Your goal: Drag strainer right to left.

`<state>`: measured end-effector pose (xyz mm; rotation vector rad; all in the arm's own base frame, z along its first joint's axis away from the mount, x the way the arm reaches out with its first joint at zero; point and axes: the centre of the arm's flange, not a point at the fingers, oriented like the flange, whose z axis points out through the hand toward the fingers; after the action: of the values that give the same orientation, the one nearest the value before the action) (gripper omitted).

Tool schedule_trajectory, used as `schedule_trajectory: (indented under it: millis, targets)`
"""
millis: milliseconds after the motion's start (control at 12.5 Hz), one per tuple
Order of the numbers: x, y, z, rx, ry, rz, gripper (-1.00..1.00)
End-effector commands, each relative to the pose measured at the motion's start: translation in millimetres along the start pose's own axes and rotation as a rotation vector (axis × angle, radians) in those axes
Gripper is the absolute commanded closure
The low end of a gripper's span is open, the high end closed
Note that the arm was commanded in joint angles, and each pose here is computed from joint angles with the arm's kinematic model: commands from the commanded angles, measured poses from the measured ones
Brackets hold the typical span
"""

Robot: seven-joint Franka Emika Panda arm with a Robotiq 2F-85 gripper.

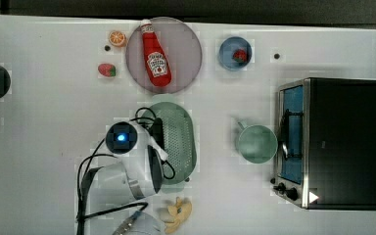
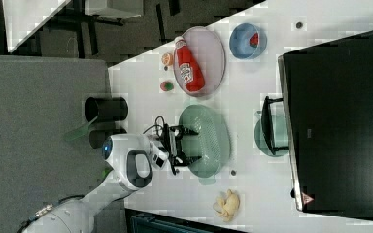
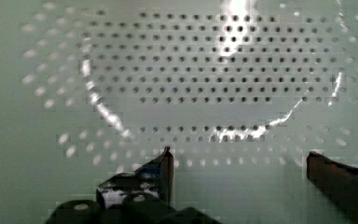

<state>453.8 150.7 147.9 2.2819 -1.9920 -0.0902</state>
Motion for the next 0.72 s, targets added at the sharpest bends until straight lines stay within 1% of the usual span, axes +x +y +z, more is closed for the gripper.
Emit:
schedule_trajectory:
  millis: [80, 400, 640, 720]
  targets:
    - [-52.4, -23.1, -10.5, 0.056, -0.016, 0.031, -1.0]
    - [-102.8, -32.4, -5.2, 0.071, -0.017, -0.017, -1.0]
    - [-131.8, -41.0, -10.2, 0.085, -0.039, 0.01, -1.0]
    - [-139.2, -40.9, -12.4, 0.069, -0.045, 0.025, -1.0]
